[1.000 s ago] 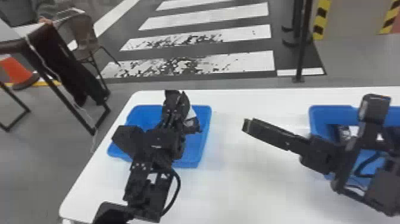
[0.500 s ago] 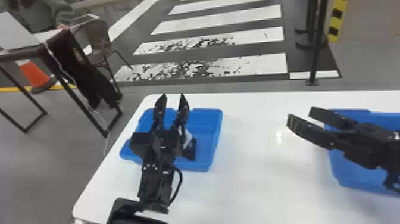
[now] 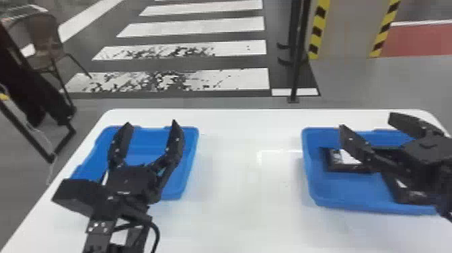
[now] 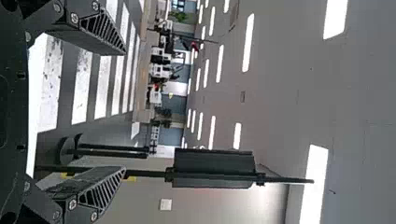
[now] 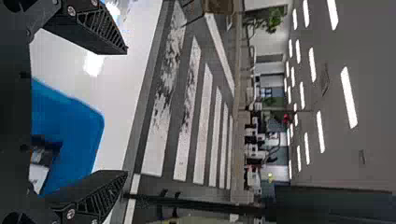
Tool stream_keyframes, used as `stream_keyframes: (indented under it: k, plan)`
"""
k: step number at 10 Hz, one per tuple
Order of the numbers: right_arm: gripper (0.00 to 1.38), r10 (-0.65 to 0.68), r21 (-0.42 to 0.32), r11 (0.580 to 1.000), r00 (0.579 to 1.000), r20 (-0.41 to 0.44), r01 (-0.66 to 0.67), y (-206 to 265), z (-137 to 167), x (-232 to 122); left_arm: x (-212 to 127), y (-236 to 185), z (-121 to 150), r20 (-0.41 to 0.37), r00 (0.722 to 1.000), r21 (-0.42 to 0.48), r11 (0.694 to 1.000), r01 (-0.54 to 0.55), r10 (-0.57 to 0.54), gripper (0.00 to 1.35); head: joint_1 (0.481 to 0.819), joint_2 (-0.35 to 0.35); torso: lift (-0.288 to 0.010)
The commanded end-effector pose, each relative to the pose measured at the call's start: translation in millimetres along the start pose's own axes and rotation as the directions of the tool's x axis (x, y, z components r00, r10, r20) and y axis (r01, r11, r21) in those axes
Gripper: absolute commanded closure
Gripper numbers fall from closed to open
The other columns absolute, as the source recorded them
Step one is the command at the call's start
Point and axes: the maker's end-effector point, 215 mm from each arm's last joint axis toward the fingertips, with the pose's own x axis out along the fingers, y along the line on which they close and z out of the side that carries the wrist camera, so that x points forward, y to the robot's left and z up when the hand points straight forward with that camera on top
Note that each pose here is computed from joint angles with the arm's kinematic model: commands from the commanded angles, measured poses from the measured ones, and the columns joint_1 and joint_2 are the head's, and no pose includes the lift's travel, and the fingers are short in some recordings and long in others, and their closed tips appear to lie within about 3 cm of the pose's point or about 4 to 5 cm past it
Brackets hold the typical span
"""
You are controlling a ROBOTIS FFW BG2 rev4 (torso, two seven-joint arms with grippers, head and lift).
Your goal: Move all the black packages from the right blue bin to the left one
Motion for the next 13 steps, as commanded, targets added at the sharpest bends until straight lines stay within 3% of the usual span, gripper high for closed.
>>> stream_keyframes:
  k: [1,3,6,8,10,13]
  plan:
    - [0.12,-0.119,-0.030,0.993,0.987,-0.107,0.116,-41,-33,-9,-17,-14,2,-0.017,1.000,-0.055,0.998,0.014,-0.015,0.18,0.681,0.079,-0.178]
    - [0.12,-0.216,-0.043,0.976,0.955,-0.202,0.212,-81,-68,-7,-21,-33,-2,-0.027,0.999,-0.093,0.995,0.043,-0.046,0.18,0.695,-0.023,-0.178]
    - [0.13,-0.174,0.025,0.982,0.946,-0.273,0.188,-105,-104,30,-20,-44,-7,-0.044,0.996,-0.109,0.992,0.067,-0.072,0.18,0.695,-0.093,-0.178]
    - [0.14,-0.156,0.040,0.984,0.949,-0.273,0.174,-108,-106,53,-22,-45,-14,-0.067,0.995,-0.112,0.991,0.070,-0.078,0.18,0.695,-0.098,-0.178]
    - [0.15,-0.105,0.097,0.985,0.946,-0.306,0.141,-111,-131,77,-20,-47,-12,-0.063,0.994,-0.112,0.991,0.077,-0.084,0.18,0.695,-0.090,-0.178]
    - [0.15,-0.082,0.108,0.986,0.933,-0.349,0.127,-106,-152,88,-21,-45,-15,-0.071,0.994,-0.111,0.991,0.074,-0.082,0.18,0.695,-0.085,-0.178]
